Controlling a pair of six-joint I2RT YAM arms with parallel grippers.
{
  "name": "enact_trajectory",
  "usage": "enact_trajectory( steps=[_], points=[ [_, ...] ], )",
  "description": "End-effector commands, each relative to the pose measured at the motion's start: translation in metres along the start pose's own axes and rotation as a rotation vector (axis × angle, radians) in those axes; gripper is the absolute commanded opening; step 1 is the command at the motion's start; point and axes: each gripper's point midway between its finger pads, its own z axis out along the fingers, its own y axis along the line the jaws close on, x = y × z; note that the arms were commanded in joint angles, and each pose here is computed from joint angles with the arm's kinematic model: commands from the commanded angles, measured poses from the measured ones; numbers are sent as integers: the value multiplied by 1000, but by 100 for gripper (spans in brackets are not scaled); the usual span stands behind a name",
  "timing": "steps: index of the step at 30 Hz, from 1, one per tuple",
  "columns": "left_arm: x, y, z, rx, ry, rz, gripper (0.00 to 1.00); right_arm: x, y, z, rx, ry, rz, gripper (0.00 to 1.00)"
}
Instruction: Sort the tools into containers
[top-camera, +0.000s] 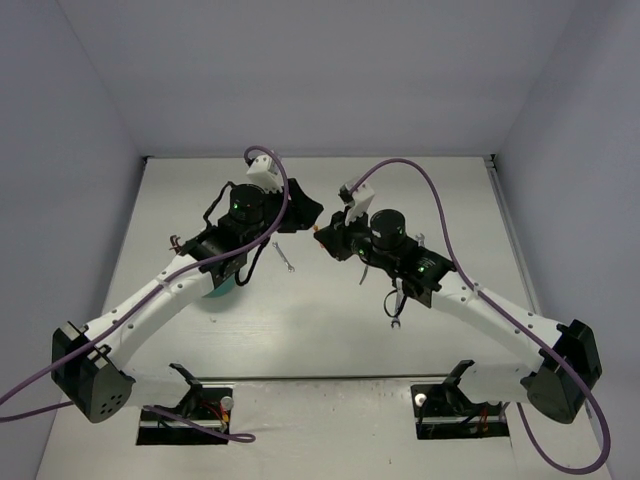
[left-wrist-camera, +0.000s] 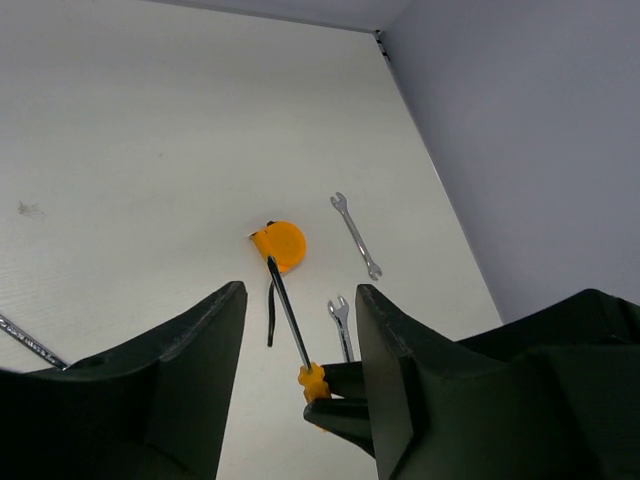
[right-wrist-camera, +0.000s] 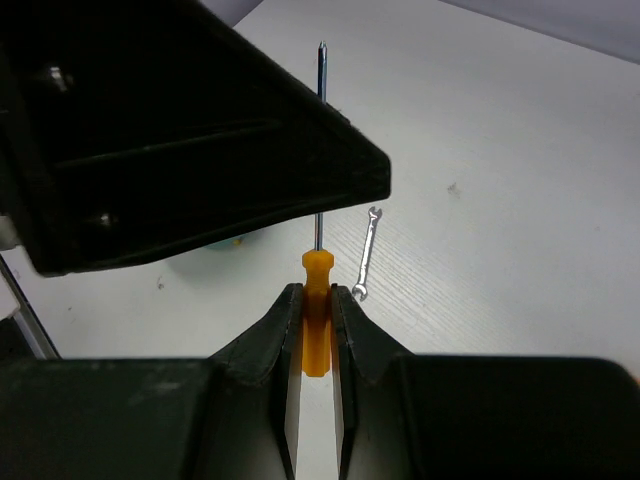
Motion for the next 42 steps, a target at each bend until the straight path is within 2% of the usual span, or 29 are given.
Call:
enact_trajectory(
  steps=[1, 2, 5, 8, 10, 11, 13, 15, 17, 21, 23, 30, 33, 38, 39, 42],
  points=[
    [-46, -31, -6, 76, -135, -19, 38, -45, 20, -6, -66, -149, -6, 0],
    [-46, -32, -5, 81, -133, -22, 32, -45, 21, -6, -67, -148, -4, 0],
    [-45, -34, -4, 90, -124, -28, 27, -44, 21, -5, -68, -150, -3, 0],
    [-42, -34, -4, 87, -114, -33, 14, -44, 21, -5, -69, -152, -2, 0],
    [-41, -33, -5, 85, -113, -38, 2, -45, 21, -6, -70, -154, -2, 0],
    [-41, -33, -5, 87, -115, -39, 0, -44, 22, -6, -71, -154, -2, 0],
    [-42, -34, -6, 91, -120, -43, 0, -44, 21, -5, -70, -152, -2, 2],
    [-44, -36, -7, 99, -126, -46, 0, -43, 21, -5, -67, -151, -3, 10],
    [-45, -35, -8, 97, -135, -37, 0, -43, 20, -5, -65, -151, -3, 24],
    [-51, -25, -12, 46, -151, 39, 0, -44, 16, -7, -43, -158, -8, 58],
    [-56, -16, -16, 3, -170, 105, 0, -44, 13, -9, -29, -162, -9, 68],
    [-97, 44, -31, -167, -207, 456, 0, -38, -5, -31, 60, -158, -36, 75],
    [-118, 88, -37, -241, -217, 509, 0, -29, -17, -41, 106, -152, -39, 75],
    [-133, 158, -47, -329, -223, 638, 0, -12, -33, -51, 138, -133, -29, 76],
    [-139, 164, -50, -340, -253, 658, 0, -9, -34, -52, 138, -128, -28, 76],
    [-135, 186, -53, -346, -240, 685, 0, -1, -42, -53, 145, -110, -24, 76]
  ],
)
